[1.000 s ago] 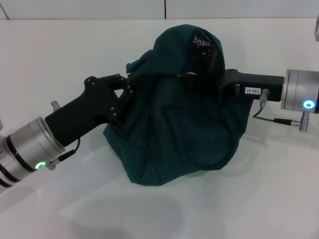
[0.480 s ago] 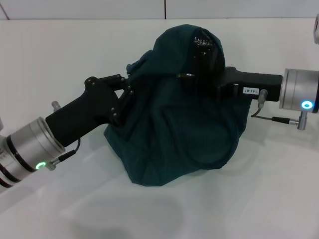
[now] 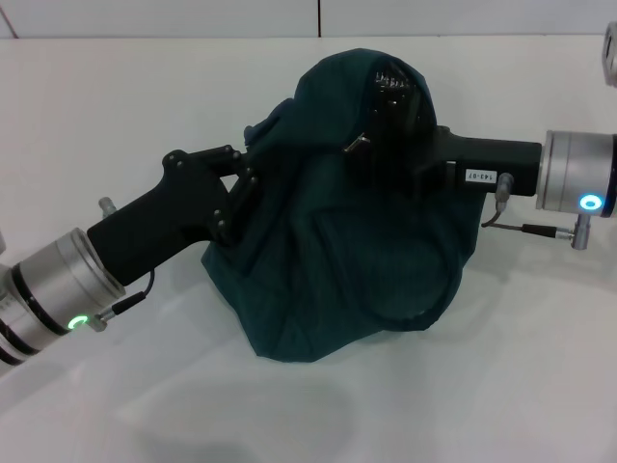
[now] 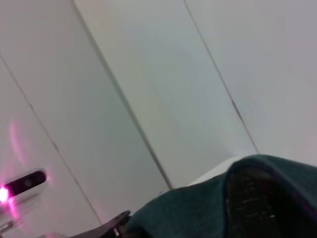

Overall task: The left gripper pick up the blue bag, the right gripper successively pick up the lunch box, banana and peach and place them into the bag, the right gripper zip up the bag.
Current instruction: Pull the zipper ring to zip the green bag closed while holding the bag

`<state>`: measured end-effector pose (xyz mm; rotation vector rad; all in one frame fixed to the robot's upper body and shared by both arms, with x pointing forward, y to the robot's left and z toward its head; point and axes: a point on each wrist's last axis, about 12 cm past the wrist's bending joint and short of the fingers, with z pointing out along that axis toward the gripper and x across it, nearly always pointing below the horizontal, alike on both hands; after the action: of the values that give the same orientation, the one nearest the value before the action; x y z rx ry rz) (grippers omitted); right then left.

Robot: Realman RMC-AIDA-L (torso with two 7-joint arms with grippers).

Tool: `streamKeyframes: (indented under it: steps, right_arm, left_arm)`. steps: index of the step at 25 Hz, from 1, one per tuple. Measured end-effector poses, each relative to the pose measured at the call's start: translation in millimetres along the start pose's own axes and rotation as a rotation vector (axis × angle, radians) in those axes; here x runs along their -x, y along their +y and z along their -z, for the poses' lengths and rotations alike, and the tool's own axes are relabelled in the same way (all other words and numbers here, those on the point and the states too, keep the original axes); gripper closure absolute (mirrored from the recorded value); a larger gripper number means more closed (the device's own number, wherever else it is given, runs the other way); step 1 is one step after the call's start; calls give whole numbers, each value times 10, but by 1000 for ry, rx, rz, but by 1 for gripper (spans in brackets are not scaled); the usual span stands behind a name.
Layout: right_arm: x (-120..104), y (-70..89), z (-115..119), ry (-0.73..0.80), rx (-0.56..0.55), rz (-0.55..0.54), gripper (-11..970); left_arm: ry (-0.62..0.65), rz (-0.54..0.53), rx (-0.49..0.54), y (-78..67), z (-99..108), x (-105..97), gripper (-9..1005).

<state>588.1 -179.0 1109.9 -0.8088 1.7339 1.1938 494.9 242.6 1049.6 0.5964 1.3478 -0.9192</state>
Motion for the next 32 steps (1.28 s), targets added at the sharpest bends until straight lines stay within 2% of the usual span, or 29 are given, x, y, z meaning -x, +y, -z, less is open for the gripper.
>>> streamKeyframes:
  steps: [14, 24, 32]
  right_arm:
    - [-5, 18, 20, -1, 5, 23, 888]
    - [-32, 28, 140, -67, -3, 25, 945]
    - [-99, 29, 285, -93, -20, 8, 946]
  left_arm:
    - [4, 5, 0, -12, 13, -13, 945]
    - [5, 8, -2, -25, 8, -22, 945]
    - [4, 9, -2, -27, 8, -24, 945]
